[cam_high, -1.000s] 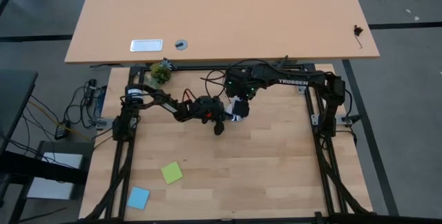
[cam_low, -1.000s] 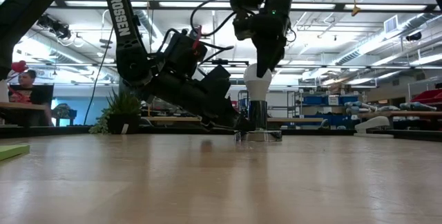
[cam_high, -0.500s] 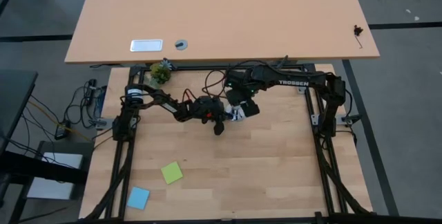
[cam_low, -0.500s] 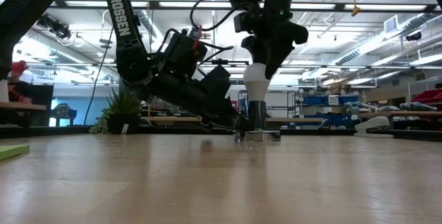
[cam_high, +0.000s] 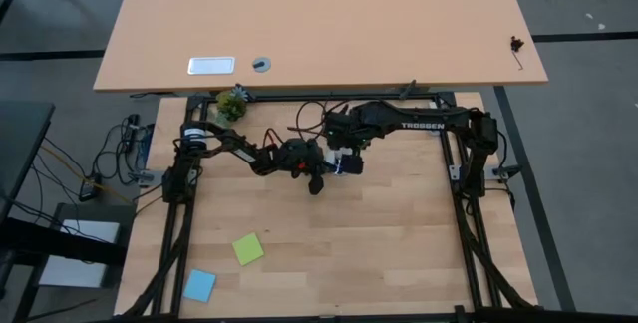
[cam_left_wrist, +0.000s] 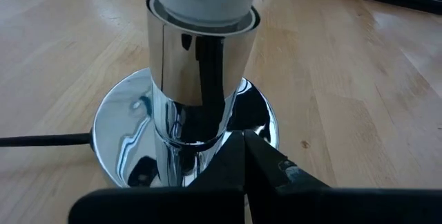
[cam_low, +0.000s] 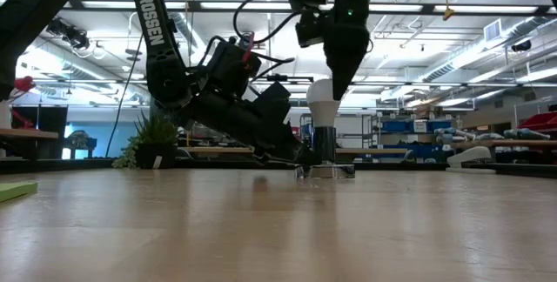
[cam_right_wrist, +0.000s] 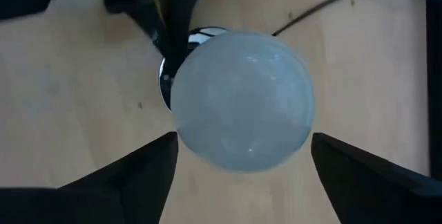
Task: Screw lightbulb
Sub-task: Remove the lightbulb from the lamp
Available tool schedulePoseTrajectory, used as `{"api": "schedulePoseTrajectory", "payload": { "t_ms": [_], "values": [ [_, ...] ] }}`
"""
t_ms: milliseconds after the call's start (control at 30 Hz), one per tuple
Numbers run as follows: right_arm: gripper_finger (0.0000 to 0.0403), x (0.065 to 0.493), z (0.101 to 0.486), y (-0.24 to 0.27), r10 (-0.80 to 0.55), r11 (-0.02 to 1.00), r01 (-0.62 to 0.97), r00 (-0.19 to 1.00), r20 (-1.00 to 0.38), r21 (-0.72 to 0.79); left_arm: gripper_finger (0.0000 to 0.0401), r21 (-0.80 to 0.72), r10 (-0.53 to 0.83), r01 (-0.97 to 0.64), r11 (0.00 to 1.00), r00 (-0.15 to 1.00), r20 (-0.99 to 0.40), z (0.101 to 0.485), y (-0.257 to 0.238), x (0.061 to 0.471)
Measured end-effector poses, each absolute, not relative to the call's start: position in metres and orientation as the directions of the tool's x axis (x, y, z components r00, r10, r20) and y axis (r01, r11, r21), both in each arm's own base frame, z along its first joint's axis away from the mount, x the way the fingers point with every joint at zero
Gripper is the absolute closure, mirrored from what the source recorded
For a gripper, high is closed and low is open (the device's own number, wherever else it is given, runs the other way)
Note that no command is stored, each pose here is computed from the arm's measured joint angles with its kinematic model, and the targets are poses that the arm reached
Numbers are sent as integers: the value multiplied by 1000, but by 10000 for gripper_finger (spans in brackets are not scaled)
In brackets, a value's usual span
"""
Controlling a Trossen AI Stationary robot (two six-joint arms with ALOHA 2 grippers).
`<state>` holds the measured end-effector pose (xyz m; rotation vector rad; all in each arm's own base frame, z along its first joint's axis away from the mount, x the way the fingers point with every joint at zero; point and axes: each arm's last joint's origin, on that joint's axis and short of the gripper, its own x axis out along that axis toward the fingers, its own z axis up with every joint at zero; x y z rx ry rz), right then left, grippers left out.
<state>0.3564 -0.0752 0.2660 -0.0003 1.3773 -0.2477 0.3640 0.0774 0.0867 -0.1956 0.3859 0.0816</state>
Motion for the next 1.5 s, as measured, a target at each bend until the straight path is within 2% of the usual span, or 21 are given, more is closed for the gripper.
{"api": "schedulePoseTrajectory", "payload": {
  "t_ms": [233, 500, 633, 800, 1000, 1133, 1233, 1367, 1500],
  "values": [
    [57, 358, 267, -81, -173, 918, 387, 196, -965, -86, 401, -175, 38, -112, 978, 924, -381, 87, 77, 364],
    [58, 367, 270, -85, -177, 901, 433, 297, -938, -32, 401, -177, 35, -109, 978, 924, -381, 87, 77, 364],
    [75, 367, 270, -85, -173, 902, 431, 297, -939, -30, 401, -177, 35, -109, 978, 924, -381, 87, 77, 364],
    [115, 365, 270, -88, -154, 911, 413, 297, -942, -19, 401, -177, 35, -109, 978, 924, -381, 87, 77, 364],
    [146, 364, 270, -88, -110, 970, 239, 296, -949, -38, 401, -177, 35, -109, 978, 924, -381, 87, 77, 364],
    [146, 364, 271, -85, -95, 992, -47, 301, -949, -114, 401, -176, 35, -110, 978, 924, -381, 87, 77, 364],
    [143, 365, 271, -82, -89, 947, -269, 309, -947, -177, 401, -176, 35, -110, 978, 924, -381, 87, 77, 364],
    [133, 369, 272, -77, -132, 915, -324, 326, -936, -242, 401, -177, 35, -110, 978, 924, -381, 87, 77, 364],
    [113, 371, 272, -67, -168, 932, -256, 328, -930, -259, 401, -177, 32, -107, 978, 924, -381, 87, 77, 364]
  ]
}}
